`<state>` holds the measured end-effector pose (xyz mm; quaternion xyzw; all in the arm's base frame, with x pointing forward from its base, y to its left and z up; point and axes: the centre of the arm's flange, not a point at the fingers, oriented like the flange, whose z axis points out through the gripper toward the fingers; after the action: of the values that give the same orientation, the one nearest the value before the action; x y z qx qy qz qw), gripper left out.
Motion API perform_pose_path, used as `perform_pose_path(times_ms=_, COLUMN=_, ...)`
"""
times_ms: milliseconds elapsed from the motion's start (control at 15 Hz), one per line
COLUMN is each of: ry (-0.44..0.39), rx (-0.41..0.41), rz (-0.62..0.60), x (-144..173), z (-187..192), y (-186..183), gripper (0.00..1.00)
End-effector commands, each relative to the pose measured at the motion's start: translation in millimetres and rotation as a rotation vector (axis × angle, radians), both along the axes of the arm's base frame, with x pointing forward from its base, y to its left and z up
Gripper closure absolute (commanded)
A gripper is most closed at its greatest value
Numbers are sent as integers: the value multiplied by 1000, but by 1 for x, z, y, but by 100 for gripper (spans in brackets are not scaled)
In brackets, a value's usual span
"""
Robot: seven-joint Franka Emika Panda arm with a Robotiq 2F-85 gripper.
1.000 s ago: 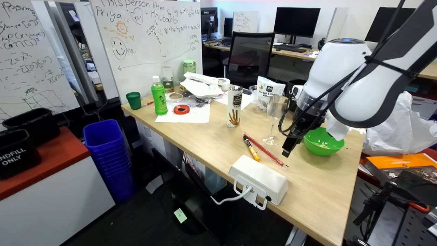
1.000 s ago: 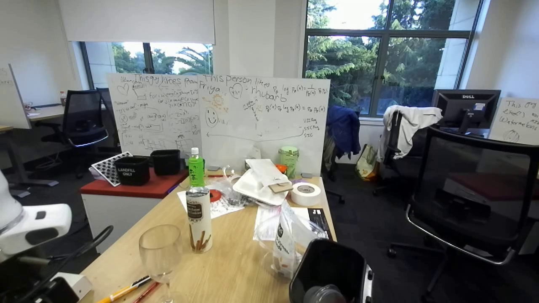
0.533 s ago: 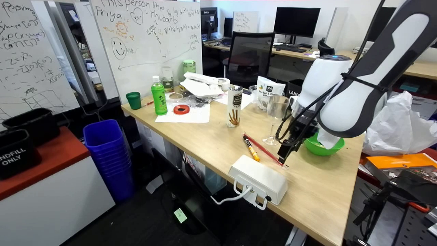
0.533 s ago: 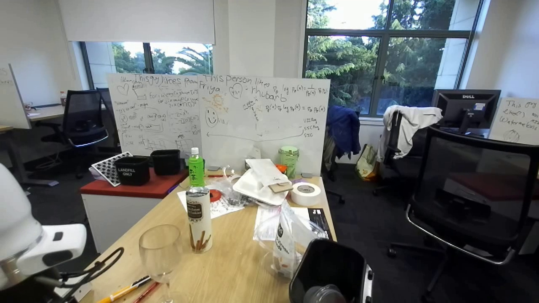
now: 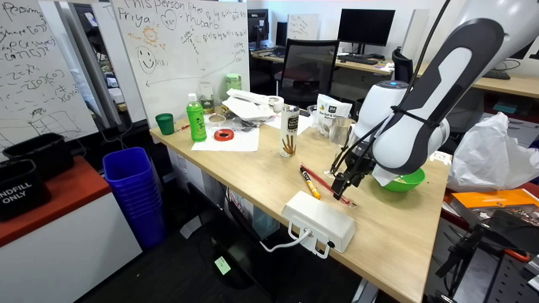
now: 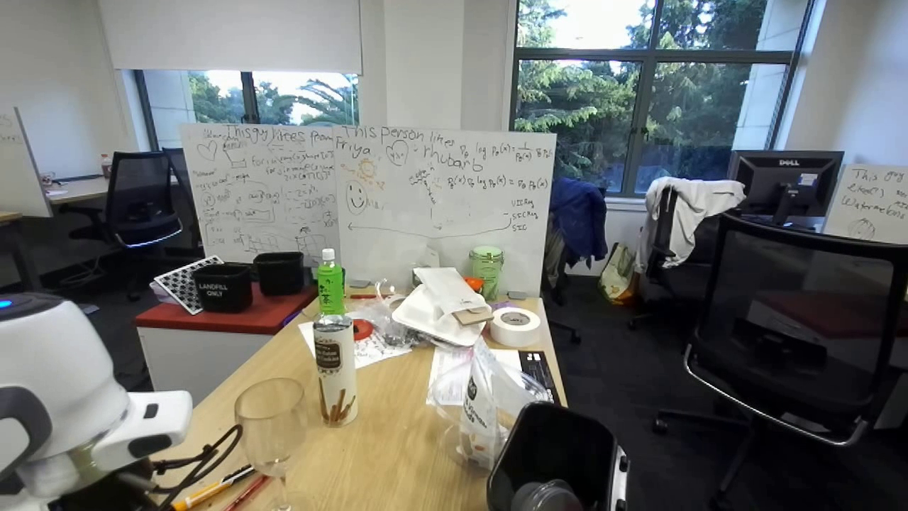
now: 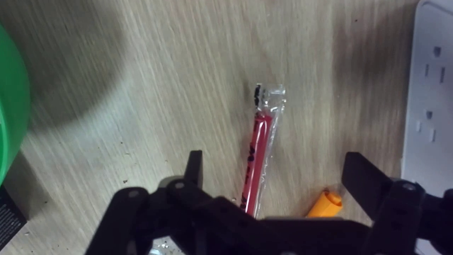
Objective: Put the pencil in the bin
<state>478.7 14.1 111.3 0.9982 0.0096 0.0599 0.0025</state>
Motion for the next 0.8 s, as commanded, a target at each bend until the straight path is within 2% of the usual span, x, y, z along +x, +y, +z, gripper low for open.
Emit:
perform_pose_path(times_ms=0, ry=-22, rx=-13, rz=-13, x=16, z=-16, y=5, gripper=0)
perform_pose_path(times_ms=200, ry=-19, rx=-26, rz=-21, x=21, z=-23, y=3, gripper=0)
perform_pose_path(times_ms=400, ry=-9, rx=-38, rz=-22, x=23, z=-30, y=-2, gripper=23)
perform_pose_path(times_ms=533, ry=-1, rx=-41, rz=-20, x=23, z=-35, y=-3, gripper=26)
perform_pose_path(times_ms=667, ry=-1, rx=-43, rz=-17, x=23, z=-37, y=-2, gripper=54)
perform_pose_path(times_ms=733, ry=-5, rx=-43, rz=-14, x=24, z=-36, y=-1, gripper=59)
